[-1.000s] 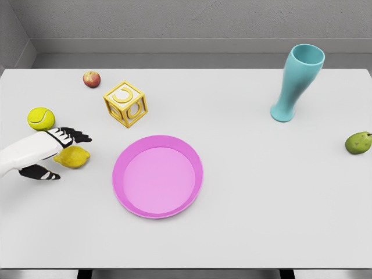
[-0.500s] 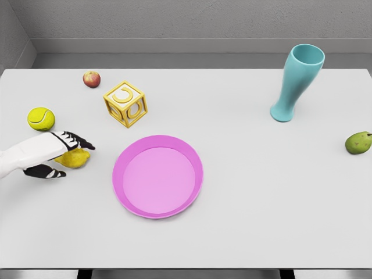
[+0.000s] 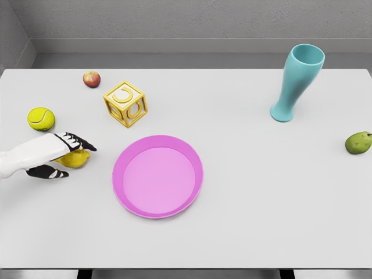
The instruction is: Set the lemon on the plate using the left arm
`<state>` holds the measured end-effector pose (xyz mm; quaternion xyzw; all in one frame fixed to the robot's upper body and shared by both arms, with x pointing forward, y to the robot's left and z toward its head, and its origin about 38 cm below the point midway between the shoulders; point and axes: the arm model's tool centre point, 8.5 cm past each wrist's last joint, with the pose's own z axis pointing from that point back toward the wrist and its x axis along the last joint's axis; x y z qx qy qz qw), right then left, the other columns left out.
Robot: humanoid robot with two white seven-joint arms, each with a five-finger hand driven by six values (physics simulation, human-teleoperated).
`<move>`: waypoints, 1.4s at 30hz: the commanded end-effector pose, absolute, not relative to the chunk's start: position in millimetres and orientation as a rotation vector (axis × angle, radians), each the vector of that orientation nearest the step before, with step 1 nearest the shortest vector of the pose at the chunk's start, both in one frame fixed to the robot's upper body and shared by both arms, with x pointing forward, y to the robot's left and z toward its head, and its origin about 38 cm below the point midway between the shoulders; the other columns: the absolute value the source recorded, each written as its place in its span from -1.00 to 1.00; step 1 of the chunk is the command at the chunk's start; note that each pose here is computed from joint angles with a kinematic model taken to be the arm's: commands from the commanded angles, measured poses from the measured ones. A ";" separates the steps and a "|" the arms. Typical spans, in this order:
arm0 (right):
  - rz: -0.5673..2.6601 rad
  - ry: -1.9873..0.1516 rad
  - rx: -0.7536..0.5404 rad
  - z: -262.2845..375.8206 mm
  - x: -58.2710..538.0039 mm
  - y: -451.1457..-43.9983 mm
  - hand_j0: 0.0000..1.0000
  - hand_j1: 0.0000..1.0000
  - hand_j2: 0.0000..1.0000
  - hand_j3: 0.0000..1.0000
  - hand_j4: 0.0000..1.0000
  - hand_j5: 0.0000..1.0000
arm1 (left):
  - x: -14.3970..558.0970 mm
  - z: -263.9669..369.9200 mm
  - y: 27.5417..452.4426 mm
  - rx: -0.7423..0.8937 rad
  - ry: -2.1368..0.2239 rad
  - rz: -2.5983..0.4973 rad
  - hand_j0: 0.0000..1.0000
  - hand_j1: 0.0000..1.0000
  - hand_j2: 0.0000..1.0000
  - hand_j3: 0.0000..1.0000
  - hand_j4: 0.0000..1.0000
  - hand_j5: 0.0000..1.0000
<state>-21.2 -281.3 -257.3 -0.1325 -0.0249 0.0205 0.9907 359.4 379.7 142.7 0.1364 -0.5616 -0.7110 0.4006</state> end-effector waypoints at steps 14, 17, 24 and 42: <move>0.042 -0.050 -0.265 -257.4 -21.2 -281.1 1.00 1.00 1.00 1.00 1.00 1.00 | 359.7 142.1 380.7 0.343 -1.395 -1.818 0.24 0.24 0.24 0.24 0.24 0.24; 0.042 -0.050 -0.265 -257.4 -21.2 -281.1 1.00 1.00 1.00 1.00 1.00 1.00 | 359.7 142.5 381.1 0.345 -1.395 -1.818 0.17 0.17 0.17 0.17 0.17 0.17; 0.040 -0.050 -0.266 -257.3 -21.2 -281.3 1.00 1.00 1.00 1.00 1.00 1.00 | 359.5 142.1 380.0 0.341 -1.398 -1.817 0.00 0.00 0.00 0.00 0.00 0.00; 0.040 -0.050 -0.265 -257.3 -21.2 -281.2 1.00 1.00 1.00 1.00 1.00 1.00 | 358.5 166.4 350.4 0.326 -1.513 -1.859 0.02 0.02 0.02 0.02 0.02 0.02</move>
